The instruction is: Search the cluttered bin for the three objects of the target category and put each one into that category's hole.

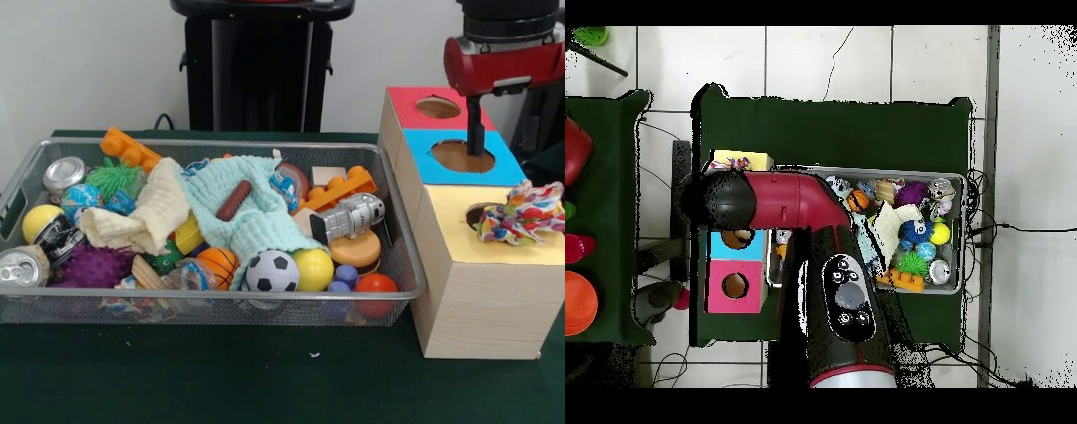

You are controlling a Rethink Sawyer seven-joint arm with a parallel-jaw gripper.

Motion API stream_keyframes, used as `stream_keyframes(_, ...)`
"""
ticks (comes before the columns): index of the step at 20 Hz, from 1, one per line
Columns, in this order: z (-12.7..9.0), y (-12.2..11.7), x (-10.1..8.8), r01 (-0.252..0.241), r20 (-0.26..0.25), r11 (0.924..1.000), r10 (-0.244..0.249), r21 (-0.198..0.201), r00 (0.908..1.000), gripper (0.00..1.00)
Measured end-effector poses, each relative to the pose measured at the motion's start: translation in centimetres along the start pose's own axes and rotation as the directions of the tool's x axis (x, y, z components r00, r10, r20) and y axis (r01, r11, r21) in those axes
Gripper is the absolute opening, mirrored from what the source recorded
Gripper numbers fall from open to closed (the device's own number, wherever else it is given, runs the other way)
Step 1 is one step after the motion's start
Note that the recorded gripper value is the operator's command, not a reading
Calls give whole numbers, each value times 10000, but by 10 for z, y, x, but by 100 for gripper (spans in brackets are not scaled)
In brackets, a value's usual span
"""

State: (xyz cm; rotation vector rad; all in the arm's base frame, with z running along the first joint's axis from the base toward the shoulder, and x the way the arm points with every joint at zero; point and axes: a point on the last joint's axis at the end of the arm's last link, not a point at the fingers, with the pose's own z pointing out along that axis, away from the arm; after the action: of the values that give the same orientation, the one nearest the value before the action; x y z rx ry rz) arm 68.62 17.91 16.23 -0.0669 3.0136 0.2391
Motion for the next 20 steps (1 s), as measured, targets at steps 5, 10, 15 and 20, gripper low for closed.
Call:
stream_keyframes(5, -9, 5, -3, 73, 137, 9999, -74, 68, 9999, 100)
stream_keyframes(10, -11, 10, -4, 101, 183, 9999, -102, 74, 9998, 0)
stream_keyframes(15, -11, 13, -4, 84, 176, 9999, -85, 60, 9998, 0)
stream_keyframes(20, -11, 13, -4, 24, 179, 10000, -24, 35, 9998, 0)
